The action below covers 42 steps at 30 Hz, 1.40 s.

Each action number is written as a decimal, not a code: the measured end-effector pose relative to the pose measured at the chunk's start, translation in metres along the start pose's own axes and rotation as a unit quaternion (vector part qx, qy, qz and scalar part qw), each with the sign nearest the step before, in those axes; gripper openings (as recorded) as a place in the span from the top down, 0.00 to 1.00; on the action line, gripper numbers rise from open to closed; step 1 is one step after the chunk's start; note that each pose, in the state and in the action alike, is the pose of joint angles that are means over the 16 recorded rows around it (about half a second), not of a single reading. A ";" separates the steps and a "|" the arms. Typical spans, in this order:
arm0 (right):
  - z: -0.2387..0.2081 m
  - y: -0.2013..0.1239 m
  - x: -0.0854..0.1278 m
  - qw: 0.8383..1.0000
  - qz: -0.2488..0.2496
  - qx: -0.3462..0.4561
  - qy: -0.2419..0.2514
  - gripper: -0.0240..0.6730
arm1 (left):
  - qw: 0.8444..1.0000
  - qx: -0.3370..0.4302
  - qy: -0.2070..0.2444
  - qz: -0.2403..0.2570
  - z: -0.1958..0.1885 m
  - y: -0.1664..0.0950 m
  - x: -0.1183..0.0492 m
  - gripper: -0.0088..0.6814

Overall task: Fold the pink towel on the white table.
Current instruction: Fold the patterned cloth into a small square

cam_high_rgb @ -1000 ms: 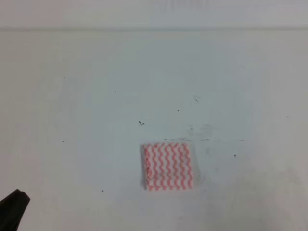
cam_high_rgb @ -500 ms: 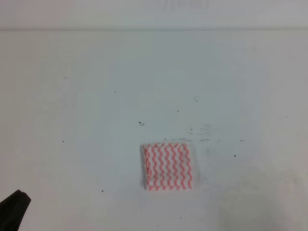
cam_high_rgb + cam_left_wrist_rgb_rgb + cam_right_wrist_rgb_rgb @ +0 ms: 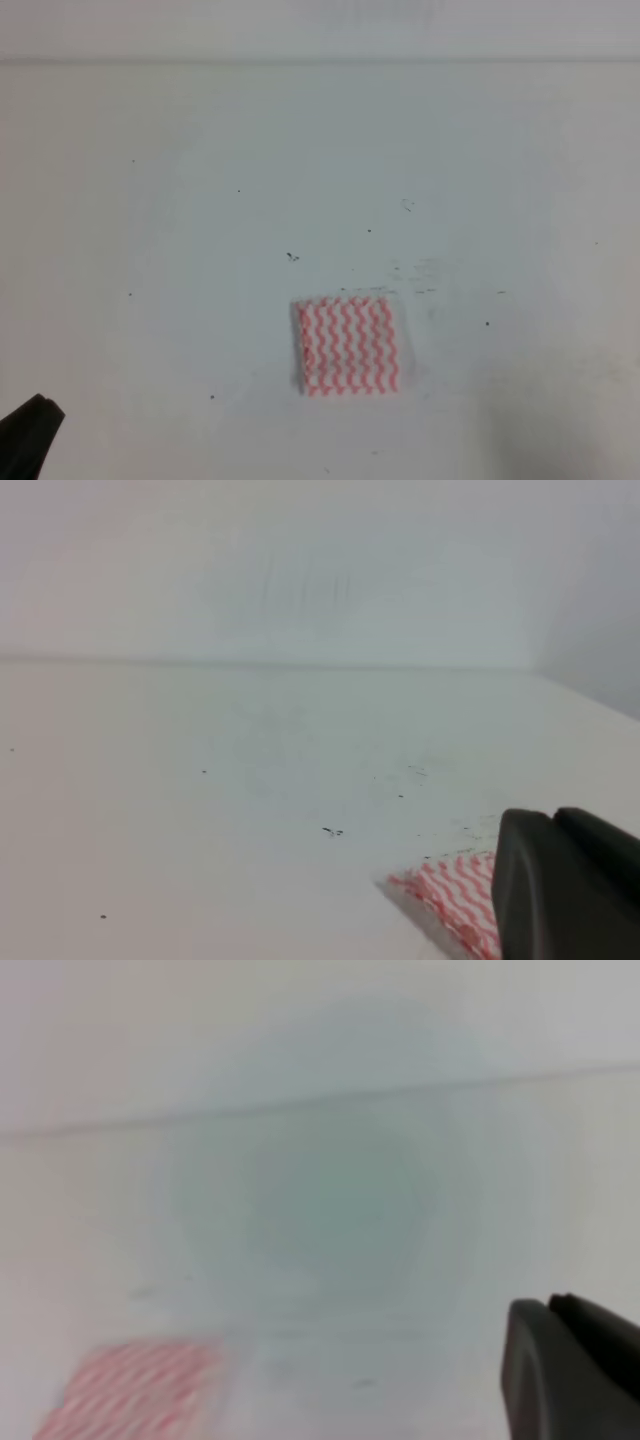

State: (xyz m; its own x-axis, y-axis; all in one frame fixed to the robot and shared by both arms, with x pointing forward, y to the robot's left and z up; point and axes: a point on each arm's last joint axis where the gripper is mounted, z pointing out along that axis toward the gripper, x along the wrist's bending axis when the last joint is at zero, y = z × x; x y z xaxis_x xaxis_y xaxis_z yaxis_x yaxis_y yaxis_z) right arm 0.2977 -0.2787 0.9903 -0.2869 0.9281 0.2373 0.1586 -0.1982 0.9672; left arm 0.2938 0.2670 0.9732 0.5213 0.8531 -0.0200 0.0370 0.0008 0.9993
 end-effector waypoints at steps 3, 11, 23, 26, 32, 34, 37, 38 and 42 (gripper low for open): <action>-0.002 0.000 -0.004 0.999 -0.003 -0.007 -0.035 0.99 | 1.000 -0.001 0.000 0.000 0.000 0.000 0.000 0.99; -0.008 -0.006 -0.014 0.994 -0.014 -0.007 -0.111 0.99 | 1.000 -0.002 -0.001 0.000 0.000 0.001 0.000 0.99; -0.008 -0.023 -0.019 0.992 -0.025 0.010 -0.123 0.99 | 1.000 0.002 0.001 0.001 0.000 -0.001 0.000 0.99; -0.007 -0.025 -0.019 0.992 -0.025 0.012 -0.124 0.99 | 1.000 0.002 0.001 0.001 0.000 -0.001 0.000 0.99; -0.007 -0.027 -0.020 0.992 -0.024 0.021 -0.125 0.99 | 1.000 0.000 0.001 0.001 0.000 0.000 0.000 0.99; -0.007 -0.028 -0.020 0.991 -0.023 0.024 -0.126 0.99 | 1.000 0.000 0.001 0.001 0.000 0.000 0.000 0.99; -0.008 -0.027 -0.020 0.992 -0.022 0.025 -0.126 0.99 | 1.000 0.000 0.000 0.001 0.000 0.000 0.000 0.99; -0.008 -0.027 -0.020 0.992 -0.021 0.024 -0.126 0.99 | 1.000 -0.001 -0.001 0.000 0.000 0.001 0.000 0.99; -0.007 -0.027 -0.020 0.992 -0.021 0.024 -0.126 0.99 | 1.000 -0.001 -0.001 0.000 0.000 0.001 0.000 0.99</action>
State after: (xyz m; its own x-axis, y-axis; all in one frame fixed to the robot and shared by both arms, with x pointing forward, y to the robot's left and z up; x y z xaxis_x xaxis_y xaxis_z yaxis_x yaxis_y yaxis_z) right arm 0.2921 -0.2941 0.9602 -0.0507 0.9855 0.1618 0.1980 -0.1488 0.9688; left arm 0.2937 0.2670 0.9740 0.5223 0.8526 -0.0194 0.0350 0.0013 0.9994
